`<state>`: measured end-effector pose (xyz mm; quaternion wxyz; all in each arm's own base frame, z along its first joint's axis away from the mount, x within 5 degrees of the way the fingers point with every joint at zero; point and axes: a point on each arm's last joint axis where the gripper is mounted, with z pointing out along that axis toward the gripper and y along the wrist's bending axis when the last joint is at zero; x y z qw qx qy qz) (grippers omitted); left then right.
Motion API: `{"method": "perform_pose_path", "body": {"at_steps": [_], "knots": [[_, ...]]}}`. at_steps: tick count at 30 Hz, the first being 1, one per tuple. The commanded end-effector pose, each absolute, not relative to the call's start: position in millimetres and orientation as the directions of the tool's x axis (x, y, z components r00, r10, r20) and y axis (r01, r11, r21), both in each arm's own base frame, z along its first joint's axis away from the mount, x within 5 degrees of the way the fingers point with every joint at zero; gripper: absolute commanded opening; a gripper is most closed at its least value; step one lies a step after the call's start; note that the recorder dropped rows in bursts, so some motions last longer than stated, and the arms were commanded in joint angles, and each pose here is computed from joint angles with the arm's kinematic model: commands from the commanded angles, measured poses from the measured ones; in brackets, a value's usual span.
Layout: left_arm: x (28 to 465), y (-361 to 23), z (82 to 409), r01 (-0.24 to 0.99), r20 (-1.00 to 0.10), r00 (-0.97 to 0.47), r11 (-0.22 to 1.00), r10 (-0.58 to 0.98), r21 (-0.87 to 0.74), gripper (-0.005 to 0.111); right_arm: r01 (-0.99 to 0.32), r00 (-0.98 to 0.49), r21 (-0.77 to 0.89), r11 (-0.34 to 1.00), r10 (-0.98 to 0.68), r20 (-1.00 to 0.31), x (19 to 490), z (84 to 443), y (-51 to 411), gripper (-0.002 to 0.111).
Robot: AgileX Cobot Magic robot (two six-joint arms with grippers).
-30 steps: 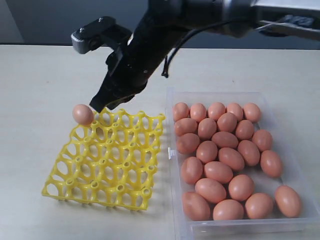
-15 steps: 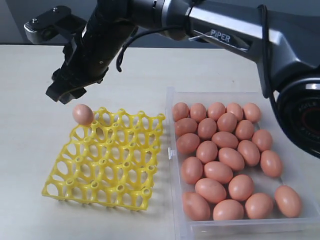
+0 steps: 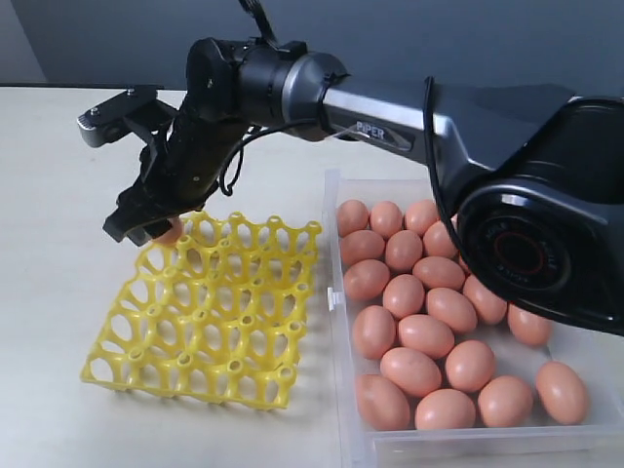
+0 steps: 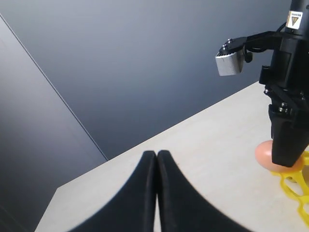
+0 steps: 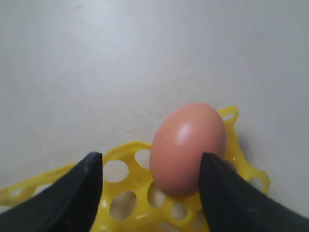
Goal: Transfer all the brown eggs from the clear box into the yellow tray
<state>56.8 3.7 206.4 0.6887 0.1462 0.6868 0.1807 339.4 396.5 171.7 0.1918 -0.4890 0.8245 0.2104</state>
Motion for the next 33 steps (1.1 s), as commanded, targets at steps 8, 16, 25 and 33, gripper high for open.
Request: {"method": "perform_pose_path", "body": {"at_steps": [8, 16, 25, 33], "knots": [[56.4, 2.9, 207.6, -0.042, -0.893, 0.007, 0.893, 0.45, 0.449, 0.0, -0.863, -0.498, 0.203, 0.462, -0.716, -0.489, 338.9, 153.4, 399.8, 0.047], [56.4, 2.9, 207.6, -0.042, -0.893, 0.007, 0.893, 0.45, 0.449, 0.0, -0.877, -0.464, 0.153, 0.455, -0.722, -0.513, 340.7, 167.9, 397.0, 0.002], [56.4, 2.9, 207.6, -0.042, -0.893, 0.007, 0.893, 0.45, 0.449, 0.0, -0.887, -0.435, 0.135, 0.443, -0.696, -0.572, 339.2, 205.6, 396.0, 0.002], [56.4, 2.9, 207.6, -0.042, -0.893, 0.007, 0.893, 0.45, 0.449, 0.0, -0.771, -0.559, -0.042, 0.635, -0.707, -0.434, 338.2, 257.1, 357.7, 0.002]]}}
